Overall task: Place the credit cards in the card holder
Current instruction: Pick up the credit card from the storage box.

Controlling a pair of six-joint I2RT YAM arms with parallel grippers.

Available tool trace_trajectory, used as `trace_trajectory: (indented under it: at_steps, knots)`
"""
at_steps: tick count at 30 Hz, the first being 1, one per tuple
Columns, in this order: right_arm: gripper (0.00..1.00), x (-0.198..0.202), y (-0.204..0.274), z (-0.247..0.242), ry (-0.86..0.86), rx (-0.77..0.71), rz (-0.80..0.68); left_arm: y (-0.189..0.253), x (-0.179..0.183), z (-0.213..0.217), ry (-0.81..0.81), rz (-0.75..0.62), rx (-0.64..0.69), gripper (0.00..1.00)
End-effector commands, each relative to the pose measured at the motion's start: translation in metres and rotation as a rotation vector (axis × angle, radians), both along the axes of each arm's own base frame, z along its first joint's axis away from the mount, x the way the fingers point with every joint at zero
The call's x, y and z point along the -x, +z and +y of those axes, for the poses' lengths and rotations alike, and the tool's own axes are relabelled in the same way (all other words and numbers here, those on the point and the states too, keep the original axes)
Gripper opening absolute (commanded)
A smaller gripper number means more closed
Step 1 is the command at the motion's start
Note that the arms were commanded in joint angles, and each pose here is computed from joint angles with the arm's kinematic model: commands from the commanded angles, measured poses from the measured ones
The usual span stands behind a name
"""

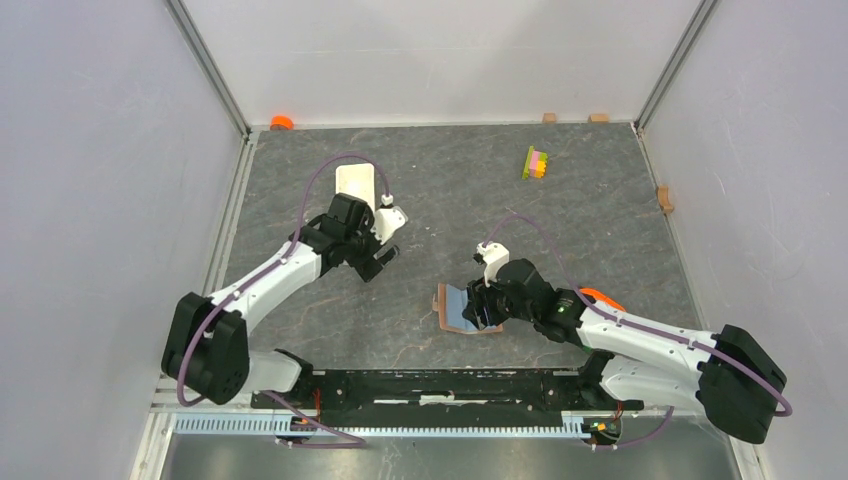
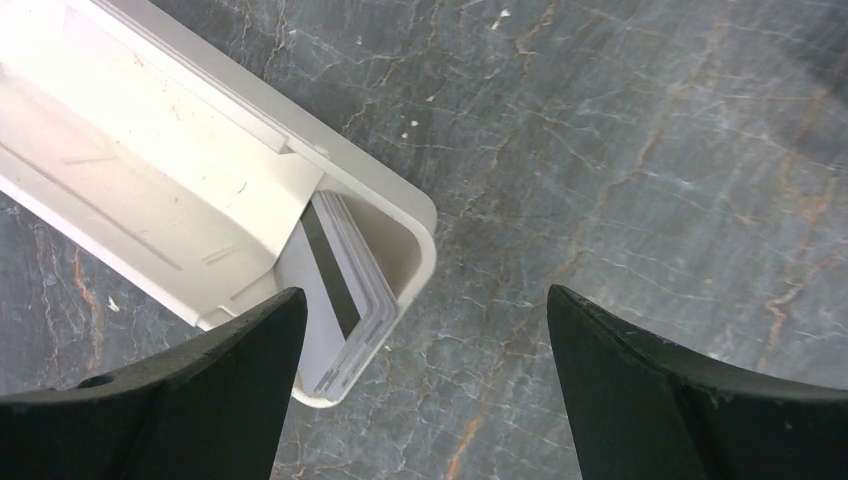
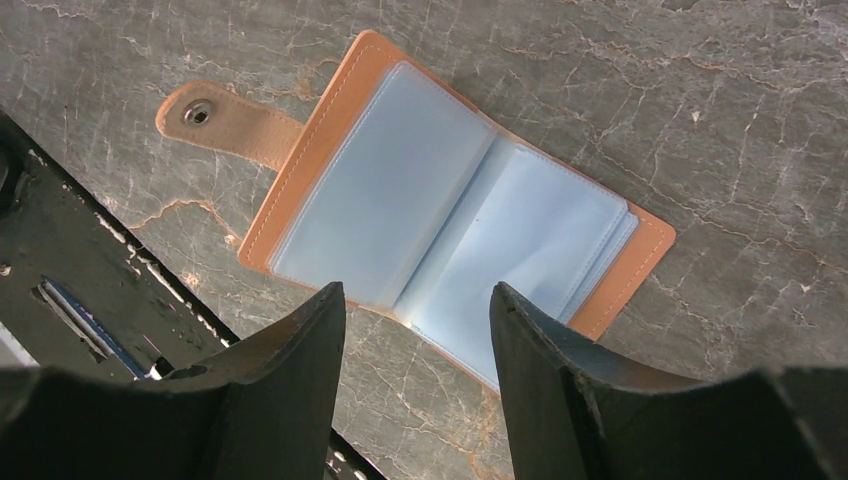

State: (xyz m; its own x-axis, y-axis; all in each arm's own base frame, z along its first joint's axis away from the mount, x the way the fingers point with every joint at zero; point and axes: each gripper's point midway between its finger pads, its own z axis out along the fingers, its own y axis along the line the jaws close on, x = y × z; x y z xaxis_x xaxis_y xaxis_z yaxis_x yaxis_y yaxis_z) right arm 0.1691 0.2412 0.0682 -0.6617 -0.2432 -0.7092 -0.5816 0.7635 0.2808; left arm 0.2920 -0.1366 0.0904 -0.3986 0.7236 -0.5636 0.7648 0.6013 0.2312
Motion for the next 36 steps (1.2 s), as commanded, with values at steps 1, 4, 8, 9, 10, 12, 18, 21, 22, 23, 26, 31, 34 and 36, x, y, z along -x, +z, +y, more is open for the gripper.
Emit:
trace_trajectory:
  at_steps: [1, 4, 8, 9, 10, 12, 18, 21, 22, 23, 26, 31, 34, 36]
  knots:
    - [0.60, -0.003, 0.013, 0.009, 0.025, -0.053, -0.027, -0.002, -0.025, 0.007, -0.013, -0.051, -0.037, 0.96]
    - [0.60, -0.003, 0.014, 0.010, 0.026, -0.056, -0.026, -0.009, -0.030, 0.012, -0.003, -0.041, -0.042, 0.96]
    - [0.60, -0.004, 0.014, 0.010, 0.024, -0.059, -0.024, -0.020, -0.029, 0.019, 0.014, -0.003, -0.065, 0.96]
    - [0.60, -0.003, 0.014, 0.010, 0.024, -0.061, -0.024, -0.022, -0.028, 0.020, 0.015, 0.007, -0.066, 0.96]
    - [0.60, -0.003, 0.014, 0.011, 0.026, -0.062, -0.023, -0.024, -0.024, 0.019, 0.012, 0.025, -0.063, 0.95]
    - [0.60, -0.004, 0.014, 0.011, 0.025, -0.065, -0.021, -0.026, -0.020, 0.020, 0.023, 0.046, -0.062, 0.94]
    - [0.60, -0.003, 0.014, 0.011, 0.023, -0.069, -0.018, -0.022, -0.009, 0.021, 0.046, 0.083, -0.041, 0.91]
    - [0.60, -0.004, 0.014, 0.010, 0.022, -0.069, -0.019, -0.023, -0.003, 0.022, 0.054, 0.103, -0.042, 0.91]
    - [0.60, -0.004, 0.014, 0.010, 0.022, -0.070, -0.018, -0.023, -0.001, 0.022, 0.058, 0.110, -0.041, 0.91]
    - [0.60, -0.004, 0.013, 0.010, 0.021, -0.068, -0.018, -0.022, -0.001, 0.022, 0.063, 0.114, -0.036, 0.91]
    - [0.60, -0.004, 0.013, 0.010, 0.020, -0.068, -0.016, -0.018, 0.002, 0.022, 0.078, 0.127, -0.033, 0.90]
    - [0.60, -0.004, 0.013, 0.010, 0.019, -0.070, -0.016, -0.014, 0.003, 0.024, 0.092, 0.119, -0.032, 0.87]
    - [0.60, -0.004, 0.013, 0.010, 0.016, -0.071, -0.014, -0.009, 0.002, 0.025, 0.102, 0.109, -0.029, 0.86]
    - [0.59, -0.004, 0.014, 0.010, 0.016, -0.072, -0.015, -0.007, 0.003, 0.024, 0.105, 0.110, -0.019, 0.85]
